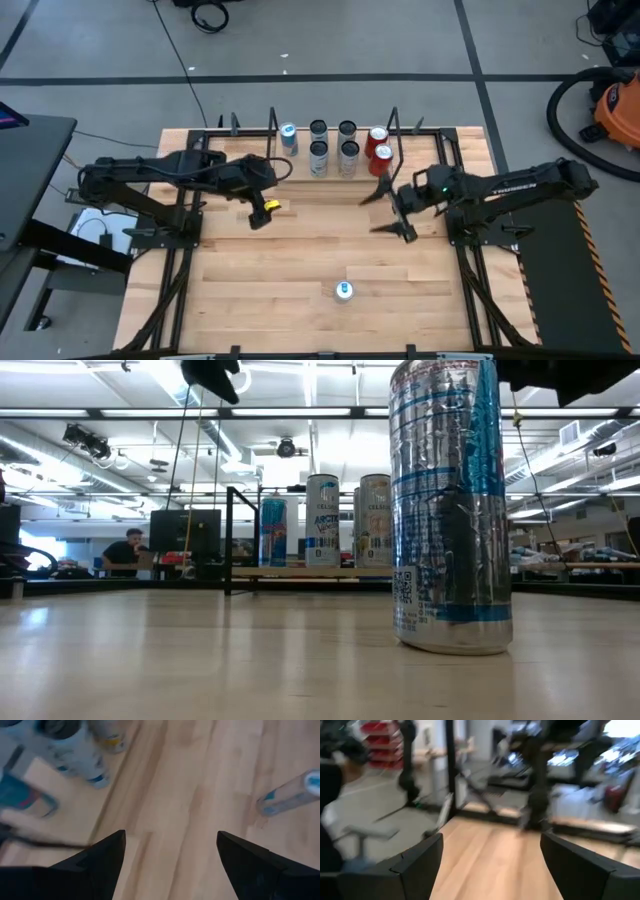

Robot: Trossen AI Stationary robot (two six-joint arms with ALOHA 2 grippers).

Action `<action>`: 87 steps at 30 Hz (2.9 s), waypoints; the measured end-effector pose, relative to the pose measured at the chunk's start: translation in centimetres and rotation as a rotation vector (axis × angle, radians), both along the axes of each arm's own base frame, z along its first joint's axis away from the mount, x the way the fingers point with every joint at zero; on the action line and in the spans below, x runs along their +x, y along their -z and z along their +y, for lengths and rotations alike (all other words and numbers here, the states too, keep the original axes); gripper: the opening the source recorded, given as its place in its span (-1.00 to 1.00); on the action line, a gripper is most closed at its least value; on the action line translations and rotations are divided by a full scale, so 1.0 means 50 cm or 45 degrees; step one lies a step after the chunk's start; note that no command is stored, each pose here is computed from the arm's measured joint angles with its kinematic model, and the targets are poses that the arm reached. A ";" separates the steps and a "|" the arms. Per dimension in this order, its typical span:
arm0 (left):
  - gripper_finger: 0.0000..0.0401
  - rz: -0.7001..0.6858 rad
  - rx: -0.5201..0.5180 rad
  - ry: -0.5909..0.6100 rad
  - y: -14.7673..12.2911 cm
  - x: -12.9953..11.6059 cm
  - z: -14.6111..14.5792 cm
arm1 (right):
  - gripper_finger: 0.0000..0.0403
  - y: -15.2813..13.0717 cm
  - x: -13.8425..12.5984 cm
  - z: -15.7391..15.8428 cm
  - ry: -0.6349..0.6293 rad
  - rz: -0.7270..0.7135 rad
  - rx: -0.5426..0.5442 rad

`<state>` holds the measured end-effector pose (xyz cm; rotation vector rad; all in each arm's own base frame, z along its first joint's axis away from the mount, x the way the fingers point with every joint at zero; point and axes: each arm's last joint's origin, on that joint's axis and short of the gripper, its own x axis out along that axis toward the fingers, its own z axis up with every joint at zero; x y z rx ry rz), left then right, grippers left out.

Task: Place canned beverage on shelf
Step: Put the blue soda can aligned with the other blue soda can on the shelf

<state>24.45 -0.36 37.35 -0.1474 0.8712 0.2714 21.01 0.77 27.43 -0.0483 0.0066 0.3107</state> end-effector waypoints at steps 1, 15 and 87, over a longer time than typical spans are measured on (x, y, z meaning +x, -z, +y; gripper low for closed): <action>0.57 -0.022 -0.015 0.015 0.007 0.006 -0.003 | 0.70 0.008 0.004 0.008 -0.038 0.034 0.000; 0.57 -0.090 -0.168 0.224 0.114 0.037 -0.071 | 0.62 0.121 0.058 0.152 -0.393 0.336 -0.044; 0.57 -0.306 -0.085 0.246 0.128 0.059 -0.091 | 0.20 0.248 0.193 0.209 -0.264 0.319 0.020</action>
